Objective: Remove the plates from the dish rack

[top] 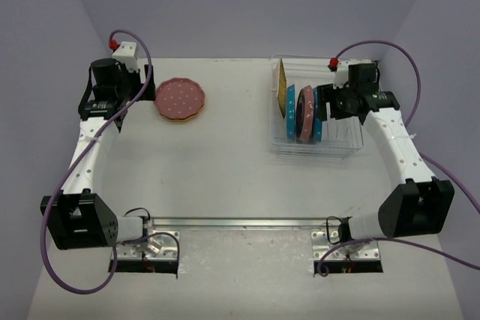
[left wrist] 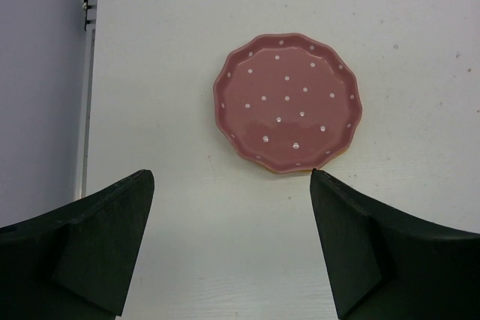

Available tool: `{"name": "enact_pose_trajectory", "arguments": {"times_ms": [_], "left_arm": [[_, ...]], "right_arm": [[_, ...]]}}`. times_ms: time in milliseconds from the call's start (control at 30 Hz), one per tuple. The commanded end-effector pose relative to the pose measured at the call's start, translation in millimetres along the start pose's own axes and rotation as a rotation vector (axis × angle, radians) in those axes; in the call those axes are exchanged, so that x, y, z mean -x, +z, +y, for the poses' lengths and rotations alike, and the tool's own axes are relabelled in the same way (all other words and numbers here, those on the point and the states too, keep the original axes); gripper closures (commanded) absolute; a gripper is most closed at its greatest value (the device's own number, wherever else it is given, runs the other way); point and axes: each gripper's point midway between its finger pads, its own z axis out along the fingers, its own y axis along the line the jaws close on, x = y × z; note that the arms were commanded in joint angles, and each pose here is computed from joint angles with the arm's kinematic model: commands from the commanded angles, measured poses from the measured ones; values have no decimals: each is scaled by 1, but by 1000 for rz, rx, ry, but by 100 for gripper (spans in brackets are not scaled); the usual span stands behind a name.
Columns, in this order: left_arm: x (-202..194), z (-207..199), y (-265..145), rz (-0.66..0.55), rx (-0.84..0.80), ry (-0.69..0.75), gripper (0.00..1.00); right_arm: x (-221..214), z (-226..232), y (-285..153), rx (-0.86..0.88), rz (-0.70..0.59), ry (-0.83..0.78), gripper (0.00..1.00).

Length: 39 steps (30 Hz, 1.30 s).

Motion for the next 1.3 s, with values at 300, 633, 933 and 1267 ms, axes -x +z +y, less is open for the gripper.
{"name": "enact_pose_trajectory", "arguments": {"times_ms": [300,633,933,1267], "left_arm": [[8,-7,-2,-30,-31,13,17],[5,-8,1,-21,-31,6,17],[2,-5,1,-9,-22,6,17],[-3,-9,2,9,-36,-22,17]], "right_arm": [[3,-6,33,-10,-45,-2,30],[3,0,68,25,-4,110,37],[-8,20,74,122,49,199,70],[25,41,28,208,2,300,100]]}}
